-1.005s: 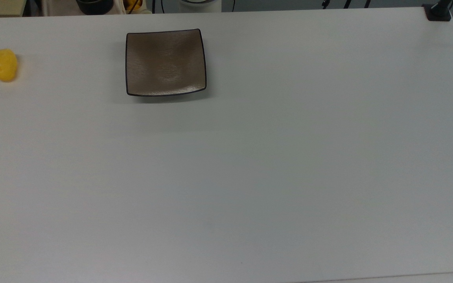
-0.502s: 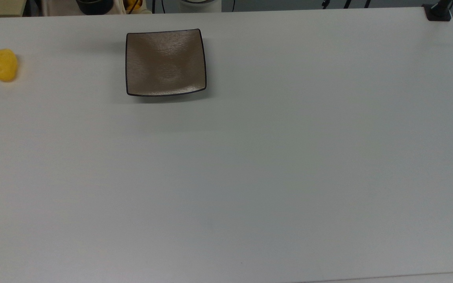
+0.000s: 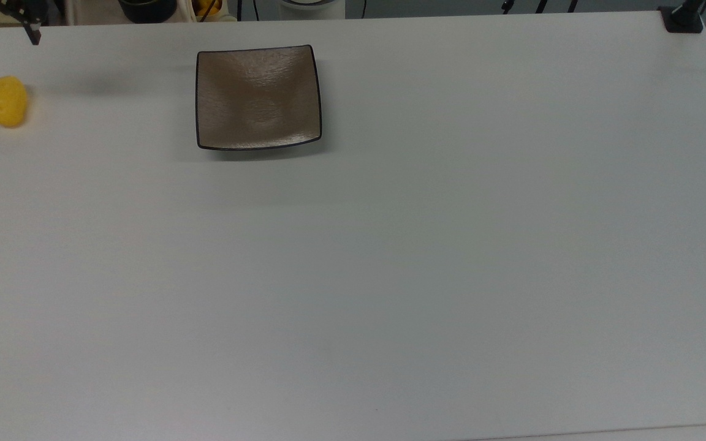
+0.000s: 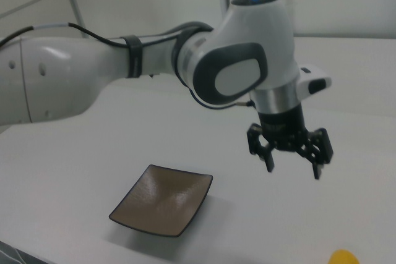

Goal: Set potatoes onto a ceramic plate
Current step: 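Move the open gripper over the yellow potato and lower it, then close the gripper on the yellow potato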

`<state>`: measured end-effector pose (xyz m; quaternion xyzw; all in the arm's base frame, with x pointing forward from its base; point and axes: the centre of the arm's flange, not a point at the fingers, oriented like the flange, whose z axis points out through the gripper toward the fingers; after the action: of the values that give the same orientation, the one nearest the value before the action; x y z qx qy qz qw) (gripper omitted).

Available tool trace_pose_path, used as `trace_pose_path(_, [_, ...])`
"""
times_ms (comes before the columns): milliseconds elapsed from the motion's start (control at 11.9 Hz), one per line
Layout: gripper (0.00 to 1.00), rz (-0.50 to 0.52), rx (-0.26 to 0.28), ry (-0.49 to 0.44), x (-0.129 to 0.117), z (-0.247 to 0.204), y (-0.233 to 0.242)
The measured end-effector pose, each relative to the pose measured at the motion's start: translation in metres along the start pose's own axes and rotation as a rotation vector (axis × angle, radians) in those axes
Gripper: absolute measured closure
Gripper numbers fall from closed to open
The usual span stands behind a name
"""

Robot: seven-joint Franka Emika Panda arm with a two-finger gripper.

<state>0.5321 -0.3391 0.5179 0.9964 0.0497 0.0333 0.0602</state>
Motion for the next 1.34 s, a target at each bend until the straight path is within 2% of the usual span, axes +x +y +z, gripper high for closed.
trace_pose_path(84, [0.0,-0.002,-0.018,-0.019,-0.003,0.013,0.007])
trace_pose_path(335, [0.0,0.011,-0.025,-0.068,-0.015,0.054,0.025])
trace_pose_path(502, [0.0,0.035,-0.028,-0.074,-0.024,0.082,0.042])
trace_pose_path(837, [0.0,0.063,-0.083,-0.054,-0.043,0.132,0.068])
trace_pose_path(1340, [0.0,0.027,-0.108,-0.088,-0.048,0.198,0.071])
